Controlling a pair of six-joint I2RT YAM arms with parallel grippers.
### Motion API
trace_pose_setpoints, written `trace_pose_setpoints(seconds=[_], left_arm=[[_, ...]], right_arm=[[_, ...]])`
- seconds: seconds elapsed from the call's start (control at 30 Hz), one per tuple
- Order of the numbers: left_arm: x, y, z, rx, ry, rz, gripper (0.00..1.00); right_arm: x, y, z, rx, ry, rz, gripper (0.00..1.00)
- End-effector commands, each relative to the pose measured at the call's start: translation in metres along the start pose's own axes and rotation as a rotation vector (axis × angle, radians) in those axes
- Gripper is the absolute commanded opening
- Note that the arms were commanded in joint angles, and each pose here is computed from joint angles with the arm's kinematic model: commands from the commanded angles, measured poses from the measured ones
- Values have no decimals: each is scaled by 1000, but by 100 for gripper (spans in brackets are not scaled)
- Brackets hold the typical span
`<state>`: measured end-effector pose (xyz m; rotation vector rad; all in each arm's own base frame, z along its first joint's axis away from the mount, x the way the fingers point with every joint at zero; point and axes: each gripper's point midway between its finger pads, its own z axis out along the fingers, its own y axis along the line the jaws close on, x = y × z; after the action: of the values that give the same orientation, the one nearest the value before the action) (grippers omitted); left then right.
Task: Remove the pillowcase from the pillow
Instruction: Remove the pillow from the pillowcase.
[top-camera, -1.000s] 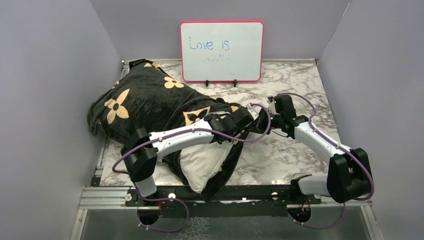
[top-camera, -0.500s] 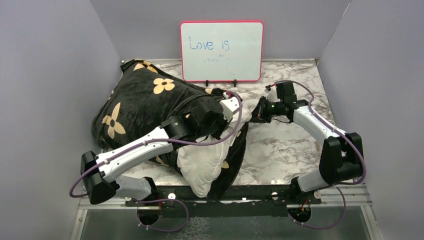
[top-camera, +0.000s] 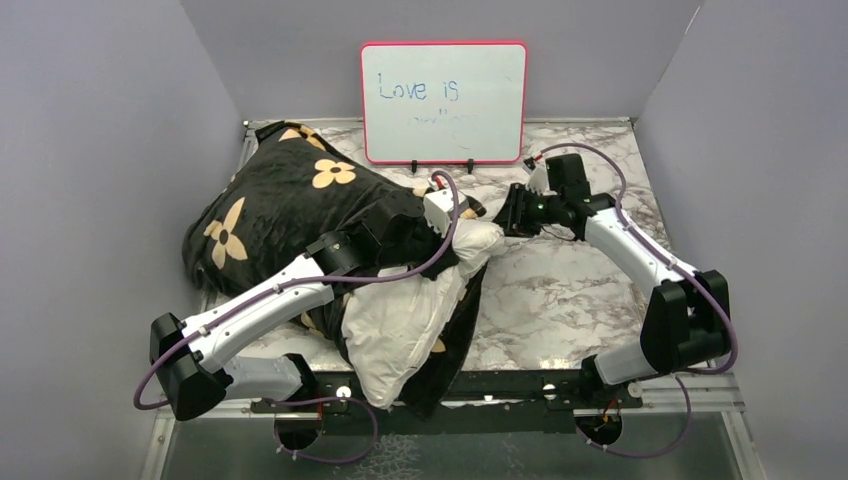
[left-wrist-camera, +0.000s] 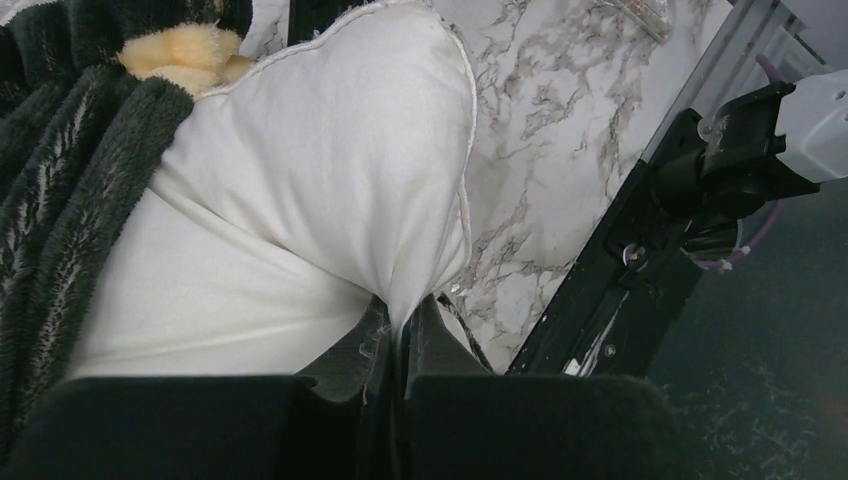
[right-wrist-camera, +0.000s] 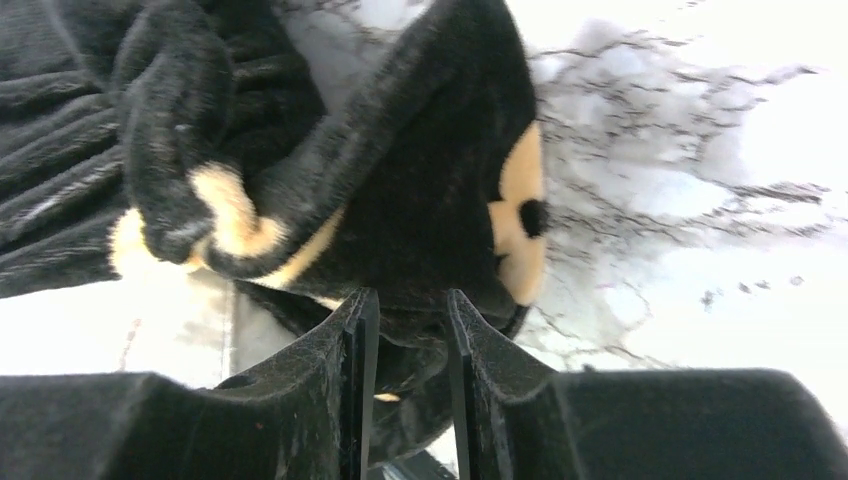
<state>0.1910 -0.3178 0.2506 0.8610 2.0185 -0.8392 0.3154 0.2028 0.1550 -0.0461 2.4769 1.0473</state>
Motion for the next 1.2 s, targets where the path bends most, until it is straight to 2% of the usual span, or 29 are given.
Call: trace_pose_setpoints(seconds=[0.0, 0.17, 0.27, 0.37, 0.4, 0.5, 0.57, 0.6, 0.67, 0.7, 0.83, 0.9, 0.97, 1.07, 1.17], left_arm=[[-80, -39, -21, 156, -253, 8, 0], [-90, -49, -36, 219, -273, 7, 0], [-93, -58, -44, 266, -272, 14, 0], [-96, -68, -51, 320, -266, 23, 0], [-97, -72, -53, 342, -261, 23, 0], [-100, -83, -59, 400, -261, 19, 0], [-107, -91, -67, 442, -283, 25, 0], [-110, -95, -70, 461, -292, 30, 0], [-115, -101, -77, 492, -305, 36, 0], [-117, -105, -80, 508, -306, 37, 0], [-124, -115, -90, 562, -327, 36, 0], [-128, -120, -98, 593, -357, 42, 0], [-129, -121, -99, 597, -376, 34, 0], [-125, -105, -85, 510, -365, 7, 0], [-120, -88, -74, 418, -376, -22, 0]], right_arm=[[4, -24, -13, 157, -76, 8, 39], [39, 28, -7, -260, 62, -56, 61], [41, 39, -5, -341, 94, -126, 69], [30, 47, -2, -386, 87, -189, 69], [26, 49, 0, -401, 88, -197, 66], [18, 68, 0, -506, 115, -221, 46], [8, 76, 5, -498, 97, -232, 34], [0, 73, 9, -460, 70, -228, 22], [-26, 60, 20, -309, -15, -175, 4], [-40, 53, 24, -236, -48, -144, 1], [-74, 56, 37, -175, -71, -36, 1], [-72, 64, 52, -201, -29, -24, 0], [-64, 59, 69, -147, 10, -15, 1], [-57, 51, 72, -116, 54, -5, 7], [-64, 39, 51, -26, 13, -13, 19]])
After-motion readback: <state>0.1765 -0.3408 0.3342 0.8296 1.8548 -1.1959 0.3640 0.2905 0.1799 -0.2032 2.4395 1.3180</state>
